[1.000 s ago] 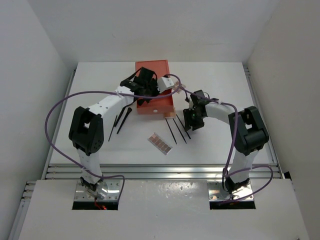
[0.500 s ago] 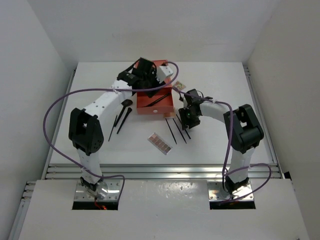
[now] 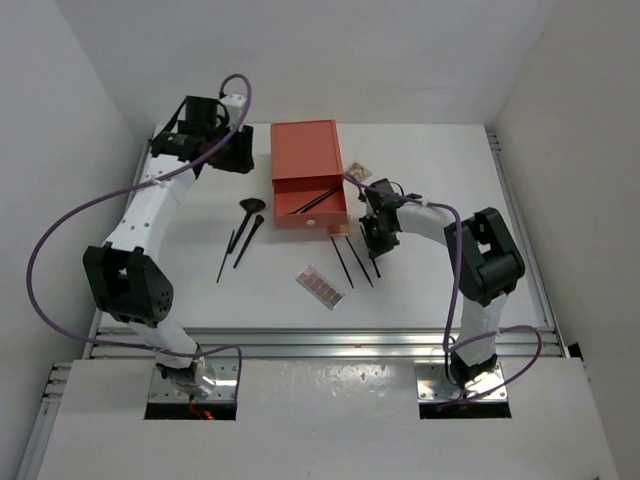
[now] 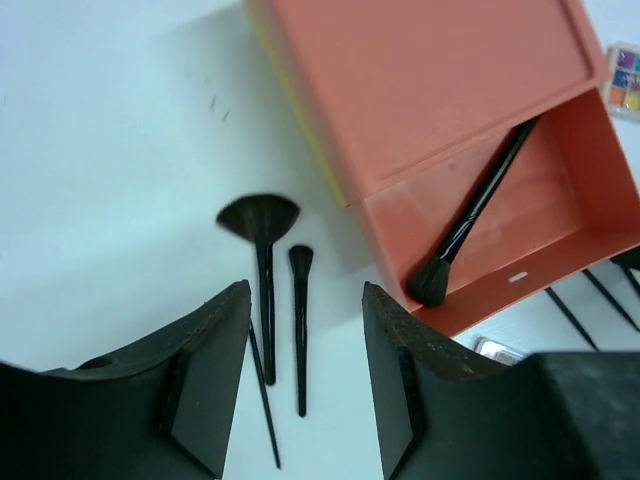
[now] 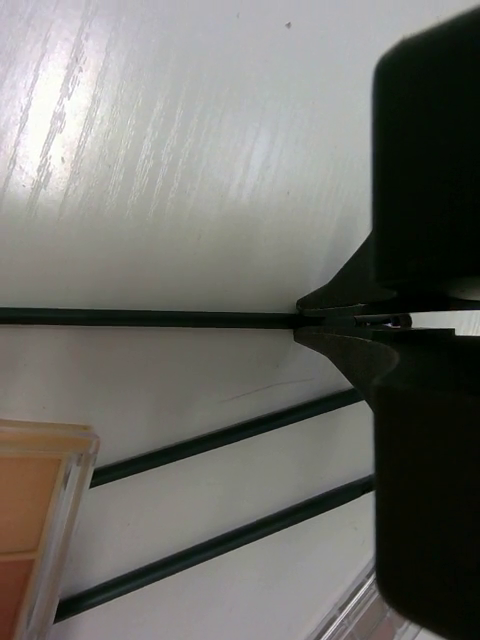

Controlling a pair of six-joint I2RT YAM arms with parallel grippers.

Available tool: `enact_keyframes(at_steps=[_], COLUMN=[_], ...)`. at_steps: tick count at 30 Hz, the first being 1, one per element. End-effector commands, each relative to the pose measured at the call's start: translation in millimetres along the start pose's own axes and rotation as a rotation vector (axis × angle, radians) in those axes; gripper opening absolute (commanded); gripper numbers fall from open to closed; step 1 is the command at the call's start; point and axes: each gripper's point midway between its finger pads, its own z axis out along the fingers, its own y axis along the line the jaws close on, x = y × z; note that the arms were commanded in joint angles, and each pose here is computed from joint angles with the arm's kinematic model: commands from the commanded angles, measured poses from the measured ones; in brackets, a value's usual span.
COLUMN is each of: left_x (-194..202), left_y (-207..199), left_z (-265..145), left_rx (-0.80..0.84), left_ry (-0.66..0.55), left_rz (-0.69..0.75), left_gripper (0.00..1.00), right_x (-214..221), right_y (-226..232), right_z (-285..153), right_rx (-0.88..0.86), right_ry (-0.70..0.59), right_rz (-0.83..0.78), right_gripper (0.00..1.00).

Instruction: Organize the makeup

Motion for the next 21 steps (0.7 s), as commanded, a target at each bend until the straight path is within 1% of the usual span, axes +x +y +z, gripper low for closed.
enact_keyframes(at_steps=[1,3,4,5,7,8,9,10,11,12,13,14,15,16,17,18,20,21], left_x=[18,38,48,70,92,112,119,131,149,154,165,177,184,191,195,199,207,215], left_y=[8,16,24,25,29,33,32,36,39,44,48,52,54,61,65,65,67,66], left_z=[-25,-22,-23,-16,-11,-5,-4,0,6,8,12,12,18,20,20,22,26,27], left_rx=[-0.012,-0.031,-0.05,-0.056,-0.062,-0.065,-0.063,-0.068,-0.088,-0.103,-0.117,-0.132,-0.138,-0.154,-0.159,-0.16,-0.164,-0.16], left_ry=[0.023,0.066,0.083,0.137,0.196,0.246,0.263,0.293,0.337,0.339,0.366,0.389,0.402,0.417,0.418,0.416,0.429,0.451], left_rz=[-0.152,-0.135,-0.124,-0.123,-0.145,-0.163,-0.167,-0.181,-0.185,-0.191,-0.18,-0.189,-0.179,-0.179,-0.187,-0.186,-0.162,-0.166], left_gripper=[0.54,0.54,0.54,0.54,0.54,0.54,0.54,0.54,0.54,0.54,0.54,0.54,0.52,0.52,0.52,0.52,0.51,0.49], right_x=[0,-18,-39,-49,-84,-101,-120,-131,-150,-162,-171,-180,-186,-197,-198,-197,-205,-201], right_y=[-24,-27,-25,-27,-23,-21,-20,-18,-15,-4,5,14,31,52,59,83,98,109], right_z=[-12,-31,-49,-57,-92,-107,-128,-136,-158,-165,-173,-181,-184,-194,-178,-176,-170,-156], right_rx=[0.087,0.104,0.102,0.112,0.113,0.12,0.126,0.132,0.141,0.111,0.084,0.064,0.045,-0.026,-0.032,-0.06,-0.053,-0.06], right_ry=[-0.002,-0.067,-0.138,-0.168,-0.303,-0.356,-0.437,-0.479,-0.547,-0.601,-0.633,-0.668,-0.697,-0.741,-0.714,-0.718,-0.722,-0.695], right_rz=[0.006,-0.04,-0.05,-0.111,-0.152,-0.216,-0.227,-0.247,-0.31,-0.342,-0.419,-0.448,-0.489,-0.554,-0.615,-0.677,-0.767,-0.82], right_gripper=[0.0,0.0,0.0,0.0,0.0,0.0,0.0,0.0,0.0,0.0,0.0,0.0,0.0,0.0,0.0,0.0,0.0,0.0])
